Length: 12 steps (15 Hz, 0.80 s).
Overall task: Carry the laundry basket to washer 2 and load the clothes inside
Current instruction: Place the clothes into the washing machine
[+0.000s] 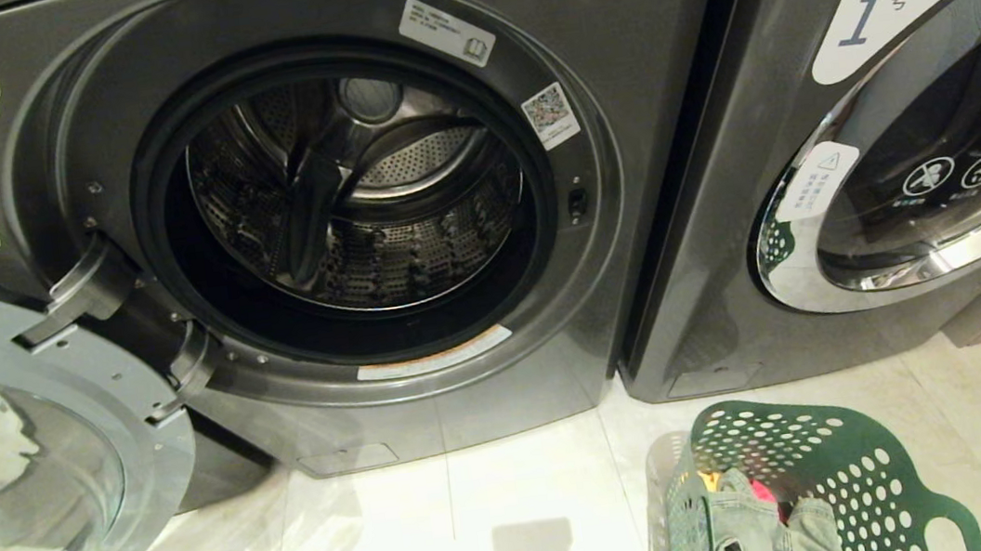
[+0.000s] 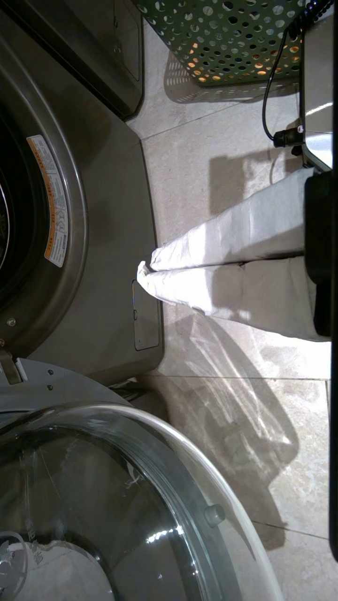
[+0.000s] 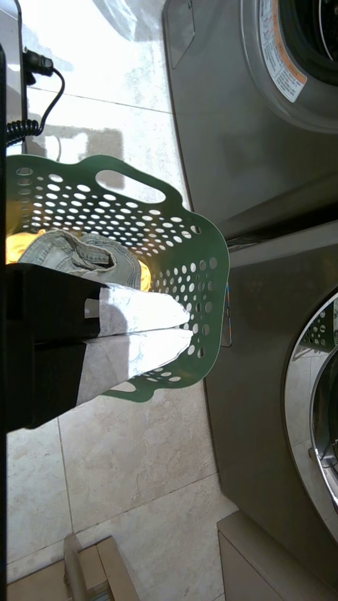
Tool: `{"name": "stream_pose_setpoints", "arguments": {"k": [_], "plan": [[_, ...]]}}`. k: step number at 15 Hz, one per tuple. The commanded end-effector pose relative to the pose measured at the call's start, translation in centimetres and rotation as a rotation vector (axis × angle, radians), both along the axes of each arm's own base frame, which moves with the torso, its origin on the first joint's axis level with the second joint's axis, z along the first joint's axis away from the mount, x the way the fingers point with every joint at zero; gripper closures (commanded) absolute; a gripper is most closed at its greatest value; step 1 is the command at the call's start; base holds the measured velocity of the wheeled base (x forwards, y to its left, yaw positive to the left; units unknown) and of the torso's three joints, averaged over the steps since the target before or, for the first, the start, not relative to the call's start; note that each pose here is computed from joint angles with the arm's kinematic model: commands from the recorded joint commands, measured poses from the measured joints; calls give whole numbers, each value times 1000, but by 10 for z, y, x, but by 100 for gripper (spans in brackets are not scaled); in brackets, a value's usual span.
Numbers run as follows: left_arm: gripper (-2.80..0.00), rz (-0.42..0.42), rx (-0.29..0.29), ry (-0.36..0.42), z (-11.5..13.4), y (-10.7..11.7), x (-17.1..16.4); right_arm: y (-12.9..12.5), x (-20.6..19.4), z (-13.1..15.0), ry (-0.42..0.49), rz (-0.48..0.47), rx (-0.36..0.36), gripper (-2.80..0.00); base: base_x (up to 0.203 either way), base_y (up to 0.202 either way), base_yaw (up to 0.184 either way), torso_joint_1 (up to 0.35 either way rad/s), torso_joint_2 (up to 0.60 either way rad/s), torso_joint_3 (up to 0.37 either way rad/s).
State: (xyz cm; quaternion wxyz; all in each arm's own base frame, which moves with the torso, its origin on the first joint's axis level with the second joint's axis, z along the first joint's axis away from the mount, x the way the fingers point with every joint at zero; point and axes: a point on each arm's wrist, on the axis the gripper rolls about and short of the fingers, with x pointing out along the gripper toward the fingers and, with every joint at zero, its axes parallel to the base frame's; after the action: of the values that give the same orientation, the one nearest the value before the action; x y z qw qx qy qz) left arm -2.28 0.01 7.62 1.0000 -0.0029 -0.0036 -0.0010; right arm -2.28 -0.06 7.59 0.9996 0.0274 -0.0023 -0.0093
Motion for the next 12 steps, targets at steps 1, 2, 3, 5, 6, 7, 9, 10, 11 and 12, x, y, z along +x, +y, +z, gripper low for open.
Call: {"name": "stream_pose_setpoints", "arguments": {"k": [1, 2, 3, 5, 6, 7, 9, 10, 11, 12], "plan": [[0, 0, 0, 1, 0, 0, 0, 0, 0, 0, 1, 0, 1, 0, 0, 0, 0, 0, 0, 0], [0, 0, 0, 1, 0, 0, 0, 0, 0, 0, 1, 0, 1, 0, 0, 0, 0, 0, 0, 0], [0, 0, -2, 1, 0, 0, 0, 0, 0, 0, 1, 0, 1, 0, 0, 0, 0, 0, 0, 0], [0, 0, -2, 3, 0, 0, 0, 0, 0, 0, 1, 0, 1, 0, 0, 0, 0, 0, 0, 0], [0, 0, 0, 3, 0, 0, 0, 0, 0, 0, 1, -1, 1, 0, 0, 0, 0, 0, 0, 0], [0, 0, 0, 3, 0, 0, 0, 0, 0, 0, 1, 0, -3, 0, 0, 0, 0, 0, 0, 0], [0, 0, -2, 3, 0, 0, 0, 0, 0, 0, 1, 0, -4, 0, 0, 0, 0, 0, 0, 0], [0, 0, -2, 3, 0, 0, 0, 0, 0, 0, 0, 0, -4, 0, 0, 0, 0, 0, 0, 0], [0, 0, 0, 1, 0, 0, 0, 0, 0, 0, 1, 0, -2, 0, 0, 0, 0, 0, 0, 0], [0, 0, 0, 1, 0, 0, 0, 0, 0, 0, 1, 0, -3, 0, 0, 0, 0, 0, 0, 0]]}}
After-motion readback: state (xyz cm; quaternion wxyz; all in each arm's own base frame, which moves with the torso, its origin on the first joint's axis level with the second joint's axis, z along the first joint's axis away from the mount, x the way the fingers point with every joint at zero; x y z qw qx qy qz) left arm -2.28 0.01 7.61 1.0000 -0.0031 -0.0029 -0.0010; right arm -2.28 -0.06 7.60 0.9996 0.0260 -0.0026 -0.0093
